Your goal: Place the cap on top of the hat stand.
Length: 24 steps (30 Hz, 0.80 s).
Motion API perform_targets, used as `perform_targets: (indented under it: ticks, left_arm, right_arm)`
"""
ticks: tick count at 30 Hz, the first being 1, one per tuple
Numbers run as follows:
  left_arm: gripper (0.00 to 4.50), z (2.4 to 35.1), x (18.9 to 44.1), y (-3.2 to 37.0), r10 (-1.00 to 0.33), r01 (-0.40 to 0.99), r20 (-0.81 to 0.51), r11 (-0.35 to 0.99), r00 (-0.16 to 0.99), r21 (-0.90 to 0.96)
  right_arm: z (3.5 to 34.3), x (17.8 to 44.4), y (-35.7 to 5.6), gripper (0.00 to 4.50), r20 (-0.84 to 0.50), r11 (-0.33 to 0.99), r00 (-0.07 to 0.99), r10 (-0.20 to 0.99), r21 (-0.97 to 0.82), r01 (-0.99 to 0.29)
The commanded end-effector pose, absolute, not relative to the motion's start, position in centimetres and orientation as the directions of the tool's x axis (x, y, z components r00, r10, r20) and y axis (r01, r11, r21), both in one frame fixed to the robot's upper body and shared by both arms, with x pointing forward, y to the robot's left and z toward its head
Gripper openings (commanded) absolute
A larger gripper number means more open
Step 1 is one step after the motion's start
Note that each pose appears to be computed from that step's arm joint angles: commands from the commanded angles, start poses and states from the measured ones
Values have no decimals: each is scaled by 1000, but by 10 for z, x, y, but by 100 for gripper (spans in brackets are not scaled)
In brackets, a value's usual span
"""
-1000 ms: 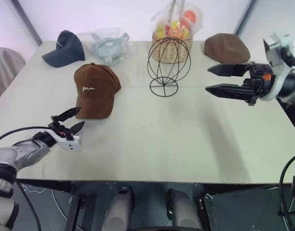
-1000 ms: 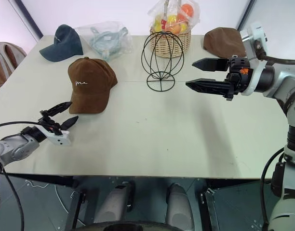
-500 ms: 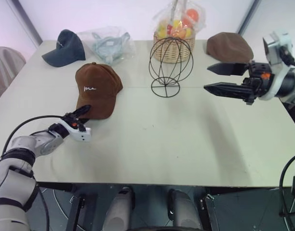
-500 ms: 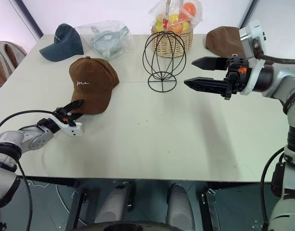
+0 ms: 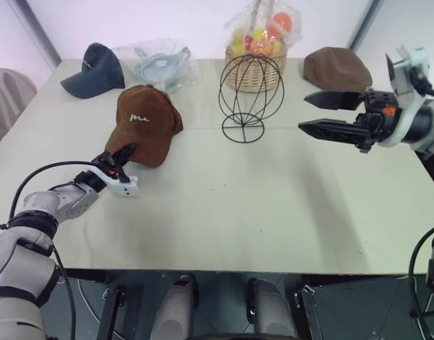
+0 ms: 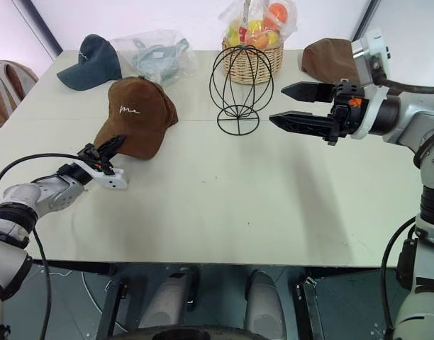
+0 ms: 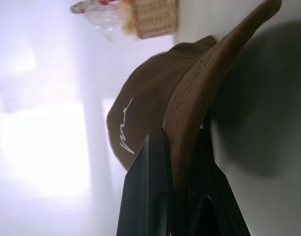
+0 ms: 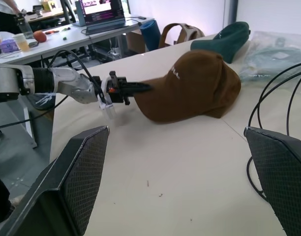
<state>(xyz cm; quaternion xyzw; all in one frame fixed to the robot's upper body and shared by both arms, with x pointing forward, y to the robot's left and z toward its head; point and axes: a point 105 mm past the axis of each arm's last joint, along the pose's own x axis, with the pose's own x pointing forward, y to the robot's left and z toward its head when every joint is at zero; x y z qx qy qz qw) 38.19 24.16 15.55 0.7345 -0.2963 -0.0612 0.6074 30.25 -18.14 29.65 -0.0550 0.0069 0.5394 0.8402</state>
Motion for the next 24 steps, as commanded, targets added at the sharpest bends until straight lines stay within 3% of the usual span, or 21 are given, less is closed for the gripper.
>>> perform_targets:
  ticks: [1, 6, 11, 16, 24]
  left_arm:
    - [1, 253, 374, 240, -447, -643, 580, 13, 681, 766]
    - [1, 316, 361, 198, -432, -746, 717, 136, 547, 652]
    - [1, 336, 361, 136, -478, -716, 743, 288, 468, 636]
    - [1, 326, 363, 80, -513, -626, 741, 420, 434, 657]
    - [1, 291, 371, 24, -557, -507, 683, 462, 472, 727]
  right_arm:
    - [319, 302, -205, 450, -22, 483, 492, 870, -157, -861]
    - [322, 308, -220, 450, -7, 522, 531, 848, -166, -836]
    - [336, 310, -237, 450, 31, 559, 564, 825, -189, -807]
    - [345, 301, -258, 450, 35, 597, 603, 797, -199, -777]
    - [347, 290, -270, 450, 48, 635, 639, 767, -195, -748]
